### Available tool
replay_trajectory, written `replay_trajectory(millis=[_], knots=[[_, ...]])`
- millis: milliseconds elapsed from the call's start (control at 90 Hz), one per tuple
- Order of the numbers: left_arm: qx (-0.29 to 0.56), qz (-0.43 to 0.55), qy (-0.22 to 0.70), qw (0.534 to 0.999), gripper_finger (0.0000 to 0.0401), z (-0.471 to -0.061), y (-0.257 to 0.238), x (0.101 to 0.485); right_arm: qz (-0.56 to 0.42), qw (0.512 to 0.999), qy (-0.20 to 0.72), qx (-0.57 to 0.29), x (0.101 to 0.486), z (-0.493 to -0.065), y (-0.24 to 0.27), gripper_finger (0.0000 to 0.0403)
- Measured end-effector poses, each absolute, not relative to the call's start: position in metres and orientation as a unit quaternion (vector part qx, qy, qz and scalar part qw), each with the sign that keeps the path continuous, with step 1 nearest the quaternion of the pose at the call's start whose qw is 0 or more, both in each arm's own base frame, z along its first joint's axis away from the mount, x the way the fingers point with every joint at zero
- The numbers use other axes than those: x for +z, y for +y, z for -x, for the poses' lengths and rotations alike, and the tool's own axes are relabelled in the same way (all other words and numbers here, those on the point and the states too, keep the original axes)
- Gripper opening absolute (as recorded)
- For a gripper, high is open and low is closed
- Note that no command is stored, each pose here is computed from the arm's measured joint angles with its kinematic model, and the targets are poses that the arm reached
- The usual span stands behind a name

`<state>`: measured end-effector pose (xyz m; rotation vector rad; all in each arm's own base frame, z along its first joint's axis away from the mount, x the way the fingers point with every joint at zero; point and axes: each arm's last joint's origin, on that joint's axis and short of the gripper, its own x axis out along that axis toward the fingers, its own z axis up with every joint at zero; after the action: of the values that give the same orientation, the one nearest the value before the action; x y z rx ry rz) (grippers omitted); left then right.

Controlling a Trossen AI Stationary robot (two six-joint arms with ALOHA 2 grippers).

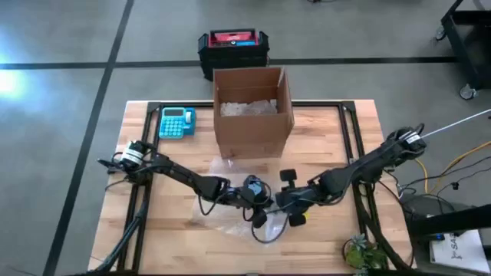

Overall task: Wrap mug
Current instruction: Wrap the purple mug with bubble wrap

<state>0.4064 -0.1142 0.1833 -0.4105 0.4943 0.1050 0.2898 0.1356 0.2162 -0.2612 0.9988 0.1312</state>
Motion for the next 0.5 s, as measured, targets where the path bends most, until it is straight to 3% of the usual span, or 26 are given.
replay_trajectory(millis=[300, 500], knots=[[0.052, 0.203, 0.242, 0.947, 0.0024, -0.407, -0.114, 0.183, 0.131, 0.843, 0.518, 0.058, 0.177, -0.303, 0.138, 0.0013], [0.028, 0.214, 0.242, 0.946, 0.0024, -0.404, -0.114, 0.193, 0.132, 0.841, 0.521, 0.056, 0.175, -0.304, 0.138, 0.0013]])
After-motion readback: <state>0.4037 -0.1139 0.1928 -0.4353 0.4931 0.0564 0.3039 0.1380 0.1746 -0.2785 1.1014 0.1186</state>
